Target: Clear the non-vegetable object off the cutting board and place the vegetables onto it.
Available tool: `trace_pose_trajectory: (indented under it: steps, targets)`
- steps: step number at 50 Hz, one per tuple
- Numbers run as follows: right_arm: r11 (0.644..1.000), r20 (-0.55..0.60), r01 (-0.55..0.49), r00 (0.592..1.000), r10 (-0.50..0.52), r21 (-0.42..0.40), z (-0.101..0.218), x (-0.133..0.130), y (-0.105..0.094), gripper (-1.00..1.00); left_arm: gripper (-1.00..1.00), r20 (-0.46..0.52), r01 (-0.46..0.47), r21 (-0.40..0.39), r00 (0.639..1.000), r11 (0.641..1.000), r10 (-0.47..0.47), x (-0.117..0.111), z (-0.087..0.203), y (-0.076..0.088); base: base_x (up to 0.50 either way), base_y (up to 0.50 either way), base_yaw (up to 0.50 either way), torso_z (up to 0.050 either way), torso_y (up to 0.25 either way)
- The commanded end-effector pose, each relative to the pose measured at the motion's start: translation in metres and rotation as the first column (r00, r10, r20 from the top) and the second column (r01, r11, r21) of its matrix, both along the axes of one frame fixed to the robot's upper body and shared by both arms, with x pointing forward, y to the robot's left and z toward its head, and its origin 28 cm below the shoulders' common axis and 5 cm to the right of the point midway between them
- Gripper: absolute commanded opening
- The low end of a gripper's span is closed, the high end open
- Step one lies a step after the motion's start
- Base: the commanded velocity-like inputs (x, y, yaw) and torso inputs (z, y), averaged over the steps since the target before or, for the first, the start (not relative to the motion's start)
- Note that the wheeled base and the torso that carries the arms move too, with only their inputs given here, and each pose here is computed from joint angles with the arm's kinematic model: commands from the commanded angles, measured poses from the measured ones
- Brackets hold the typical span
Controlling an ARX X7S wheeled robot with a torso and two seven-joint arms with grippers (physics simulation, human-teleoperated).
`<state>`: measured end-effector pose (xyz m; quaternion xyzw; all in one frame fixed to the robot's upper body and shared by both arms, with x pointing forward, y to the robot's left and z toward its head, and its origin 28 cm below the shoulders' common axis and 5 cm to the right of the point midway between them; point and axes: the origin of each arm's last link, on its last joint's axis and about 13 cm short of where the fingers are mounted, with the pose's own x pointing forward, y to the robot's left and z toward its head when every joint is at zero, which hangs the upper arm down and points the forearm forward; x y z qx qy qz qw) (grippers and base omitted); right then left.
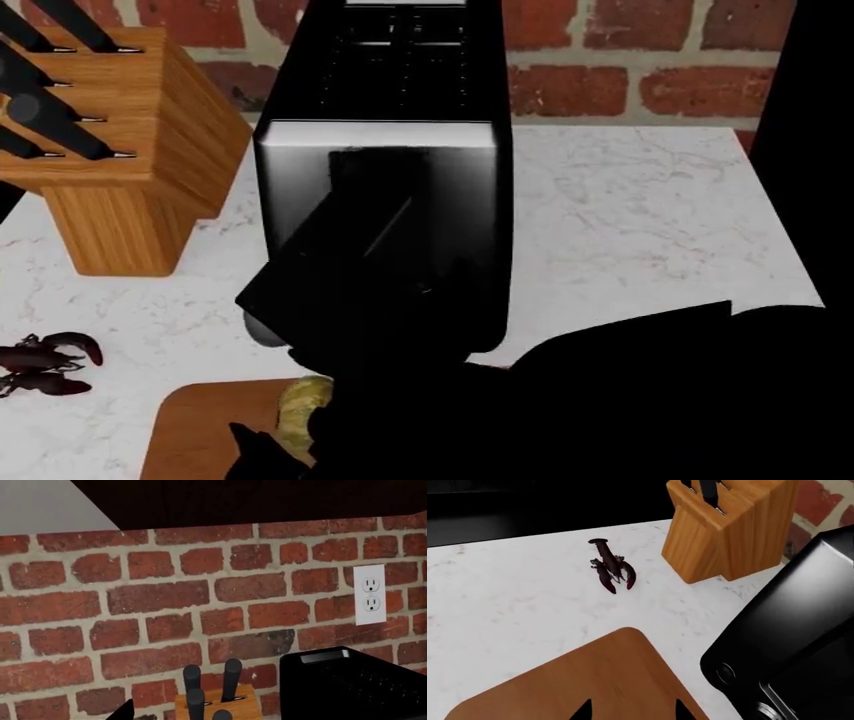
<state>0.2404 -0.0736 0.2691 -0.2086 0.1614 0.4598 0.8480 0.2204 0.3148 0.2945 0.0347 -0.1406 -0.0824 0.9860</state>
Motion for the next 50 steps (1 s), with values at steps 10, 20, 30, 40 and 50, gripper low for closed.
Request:
trace_pose_trajectory:
  steps: [10, 20, 30, 40, 50]
  targets:
    - [1.0, 0.01, 0.001, 1.0, -0.001, 0.01, -0.012, 0.003, 0.005, -1.0, 1.0, 0.035, 0.026, 0.009, 0.999, 1.0, -0.026, -0.001, 0.0, -0.002, 0.0, 0.0, 0.0, 0.001, 0.001]
    - [1.0, 0.045, -0.003, 0.999, 0.002, 0.023, -0.003, 0.0, 0.006, 1.0, 1.0, 0.033, 0.022, 0.009, 0.999, 1.0, -0.022, -0.002, -0.003, 0.0, 0.0, 0.0, 0.0, 0.0, 0.0]
    - [0.999, 0.169, -0.01, 0.986, 0.002, 0.046, 0.035, -0.028, 0.0, 1.0, 1.0, 0.036, 0.021, 0.009, 0.999, 1.0, -0.021, -0.003, -0.002, 0.0, 0.0, 0.0, 0.0, 0.0, 0.001]
    - [0.976, 0.291, 0.143, 0.938, -0.186, 0.161, 0.055, -0.05, -0.014, 1.0, 1.0, 0.039, 0.03, 0.006, 0.999, 1.0, -0.03, -0.004, 0.0, -0.002, 0.0, 0.0, 0.0, 0.0, 0.0]
    - [0.926, 0.396, 0.227, 0.854, -0.338, 0.3, 0.069, -0.055, -0.02, 1.0, 1.0, 0.033, 0.033, -0.002, 0.999, 0.999, -0.033, -0.002, -0.003, -0.003, 0.0, 0.0, 0.0, 0.0, 0.0]
